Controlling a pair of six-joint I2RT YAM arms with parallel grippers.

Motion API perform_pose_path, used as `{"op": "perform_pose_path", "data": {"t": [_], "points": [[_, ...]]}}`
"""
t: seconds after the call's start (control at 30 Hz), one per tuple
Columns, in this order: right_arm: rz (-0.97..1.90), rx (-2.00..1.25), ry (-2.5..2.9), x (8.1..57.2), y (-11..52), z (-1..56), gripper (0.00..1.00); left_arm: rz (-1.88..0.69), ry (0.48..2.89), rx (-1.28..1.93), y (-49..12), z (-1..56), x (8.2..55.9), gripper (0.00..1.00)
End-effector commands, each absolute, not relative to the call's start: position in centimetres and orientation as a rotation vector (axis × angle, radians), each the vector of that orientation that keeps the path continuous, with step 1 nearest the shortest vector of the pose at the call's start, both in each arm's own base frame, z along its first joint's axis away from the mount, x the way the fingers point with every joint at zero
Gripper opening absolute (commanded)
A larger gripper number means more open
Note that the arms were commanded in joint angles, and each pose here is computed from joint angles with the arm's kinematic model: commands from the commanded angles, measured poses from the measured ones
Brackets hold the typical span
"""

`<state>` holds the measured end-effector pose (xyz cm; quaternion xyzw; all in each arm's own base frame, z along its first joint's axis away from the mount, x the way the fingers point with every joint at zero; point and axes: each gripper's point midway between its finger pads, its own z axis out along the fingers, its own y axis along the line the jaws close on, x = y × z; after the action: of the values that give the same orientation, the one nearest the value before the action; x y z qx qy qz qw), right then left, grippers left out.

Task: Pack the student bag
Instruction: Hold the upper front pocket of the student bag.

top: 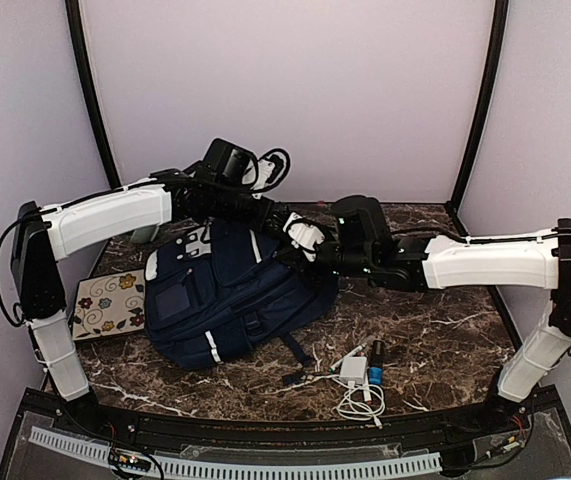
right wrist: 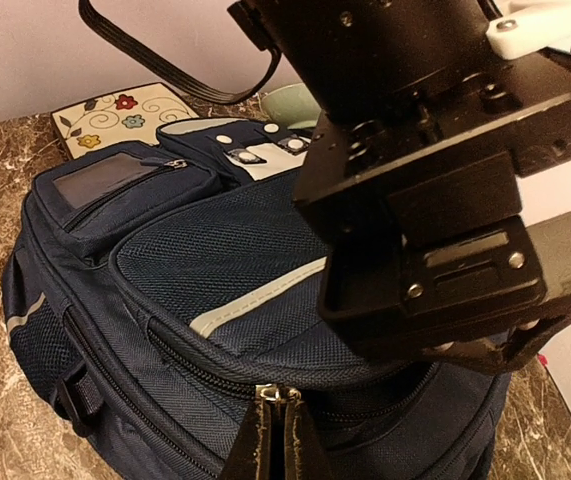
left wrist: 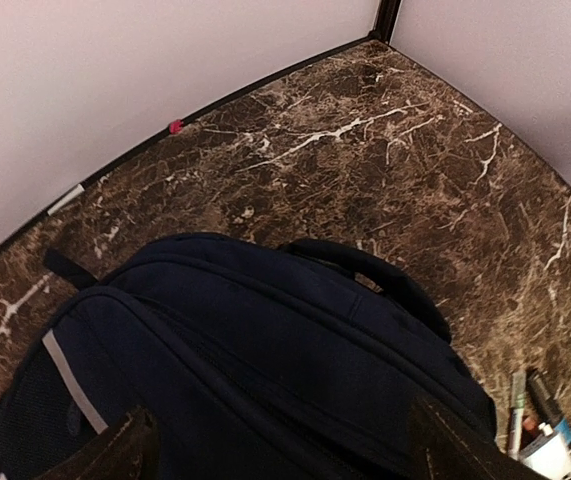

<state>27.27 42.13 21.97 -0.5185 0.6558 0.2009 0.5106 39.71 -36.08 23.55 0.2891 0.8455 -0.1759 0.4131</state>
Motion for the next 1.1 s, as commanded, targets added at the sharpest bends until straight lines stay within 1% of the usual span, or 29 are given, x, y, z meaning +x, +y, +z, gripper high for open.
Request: {"op": "perform_pose_path", "data": {"t": [0.0,0.03,0.07,0.17,0.3,0.4,0.43,0.5,0.6,0.73,0.8,0.87,0.97,1.07], "points": [[0.528,-1.207,1.463,26.9,43.8,25.5,0.00,-0.305,2.124,0.776,-34.6,24.4,39.2,0.82],[0.524,-1.207,1.466,26.9,43.7,25.4,0.00,-0.298,2.126,0.785,-34.4,24.3,39.0,0.78],[0.519,-1.207,1.471,27.0,43.6,25.3,0.00,-0.283,2.135,0.802,-34.2,24.0,38.9,0.76],[0.503,-1.205,1.469,27.0,43.3,25.5,0.00,-0.206,2.181,0.836,-33.1,22.7,38.6,0.77],[0.475,-1.218,1.478,27.1,43.0,25.0,0.00,-0.119,2.209,0.862,-31.8,22.1,38.4,0.81],[0.456,-1.224,1.491,27.2,42.8,24.7,0.00,-0.066,2.228,0.898,-30.9,22.3,38.0,0.88],[0.457,-1.210,1.472,27.1,42.5,25.8,0.00,-0.046,2.235,0.915,-30.6,22.2,37.8,0.90],[0.448,-1.224,1.486,26.9,42.1,24.8,0.00,-0.011,2.254,0.943,-30.0,21.8,37.5,0.93],[0.439,-1.232,1.488,26.9,42.1,24.6,0.00,-0.060,2.305,0.973,-29.8,20.7,36.9,0.95],[0.434,-1.237,1.486,27.0,42.2,24.6,0.00,-0.211,2.387,0.988,-30.6,18.9,35.9,0.93],[0.432,-1.243,1.480,26.9,42.3,24.6,0.00,-0.279,2.404,0.983,-31.4,18.4,35.8,0.89],[0.428,-1.247,1.480,26.9,42.3,24.6,0.00,-0.362,2.415,0.979,-32.3,18.1,35.6,0.81],[0.424,-1.247,1.485,26.9,42.3,24.6,0.00,-0.478,2.439,0.971,-33.3,17.7,35.3,0.63],[0.427,-1.249,1.485,26.8,42.3,24.5,0.00,-0.665,2.447,0.971,-34.5,17.9,34.4,0.49]]}}
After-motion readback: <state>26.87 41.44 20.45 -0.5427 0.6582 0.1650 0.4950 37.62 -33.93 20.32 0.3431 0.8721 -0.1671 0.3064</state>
